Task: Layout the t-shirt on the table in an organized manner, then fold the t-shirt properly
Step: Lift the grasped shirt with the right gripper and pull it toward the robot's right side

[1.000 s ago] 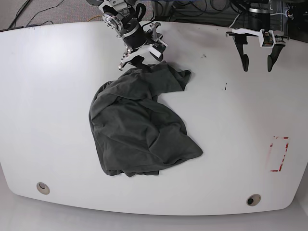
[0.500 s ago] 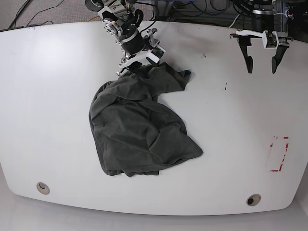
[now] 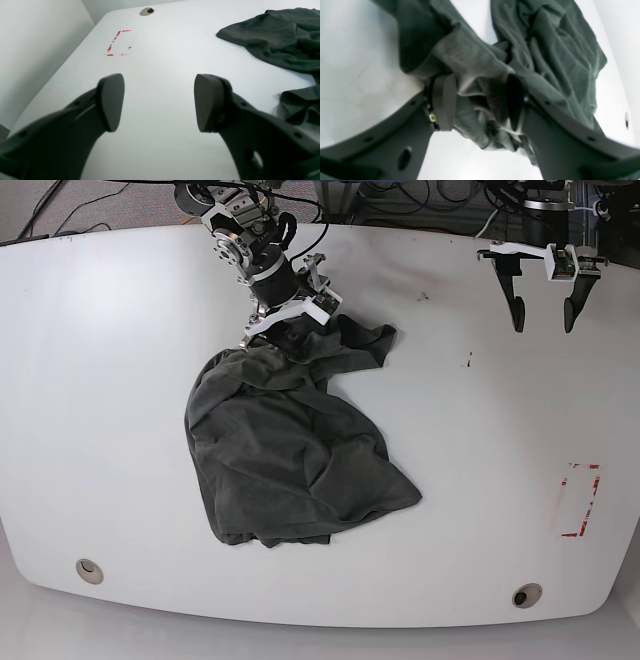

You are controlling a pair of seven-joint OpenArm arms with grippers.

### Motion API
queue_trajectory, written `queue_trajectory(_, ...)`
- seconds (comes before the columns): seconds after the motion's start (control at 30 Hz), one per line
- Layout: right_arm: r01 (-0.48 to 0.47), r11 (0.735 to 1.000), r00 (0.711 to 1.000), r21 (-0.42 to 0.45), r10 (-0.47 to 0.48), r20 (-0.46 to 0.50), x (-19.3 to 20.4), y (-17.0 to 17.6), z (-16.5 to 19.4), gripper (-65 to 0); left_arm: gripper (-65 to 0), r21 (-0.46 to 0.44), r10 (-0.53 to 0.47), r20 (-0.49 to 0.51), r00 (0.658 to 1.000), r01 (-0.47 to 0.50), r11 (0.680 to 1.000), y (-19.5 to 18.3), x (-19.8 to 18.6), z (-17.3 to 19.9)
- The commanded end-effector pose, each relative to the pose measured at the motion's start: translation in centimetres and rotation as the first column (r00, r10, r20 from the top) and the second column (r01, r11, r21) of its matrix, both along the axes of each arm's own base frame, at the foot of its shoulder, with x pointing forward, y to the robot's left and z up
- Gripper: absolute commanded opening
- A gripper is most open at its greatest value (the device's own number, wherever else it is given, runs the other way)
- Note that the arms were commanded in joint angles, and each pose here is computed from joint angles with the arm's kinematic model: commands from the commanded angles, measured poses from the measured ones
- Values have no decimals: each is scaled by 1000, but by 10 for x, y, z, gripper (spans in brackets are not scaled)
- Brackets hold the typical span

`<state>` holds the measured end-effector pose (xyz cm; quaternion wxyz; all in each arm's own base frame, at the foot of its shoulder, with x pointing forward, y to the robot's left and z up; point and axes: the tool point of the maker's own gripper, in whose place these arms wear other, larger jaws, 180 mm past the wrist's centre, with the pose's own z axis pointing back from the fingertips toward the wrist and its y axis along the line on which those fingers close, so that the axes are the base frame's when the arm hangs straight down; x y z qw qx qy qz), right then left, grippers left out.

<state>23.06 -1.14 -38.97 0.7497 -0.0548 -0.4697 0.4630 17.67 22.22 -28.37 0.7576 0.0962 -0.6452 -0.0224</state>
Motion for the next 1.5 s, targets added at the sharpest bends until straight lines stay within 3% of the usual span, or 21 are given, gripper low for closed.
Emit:
queue_trajectory(0.0, -1, 1000, 999, 22, -1, 54, 7, 2, 17, -336, -247, 7, -2, 35, 999, 2, 1000, 0, -1, 10)
queue_trajectory(0.27, -5, 999, 997, 32, 3, 76, 3, 5, 28, -336, -247, 6, -3, 37, 999, 3, 1000, 0, 0, 10)
queue_trajectory(0.43, -15, 999, 994, -33, 18, 111, 2, 3, 28, -336, -247, 6, -1, 46, 999, 1, 1000, 0, 3, 11)
queue_trajectory(0.67, -19, 997, 996, -77, 26, 82, -1, -2, 10, -336, -247, 6, -1, 49, 999, 1, 1000, 0, 4, 12)
queue_trajectory(1.47, 44, 991, 992, -126, -28, 122, 34, -30, 9, -344, -247, 8, -5, 58, 998, 4, 1000, 0, 7, 14)
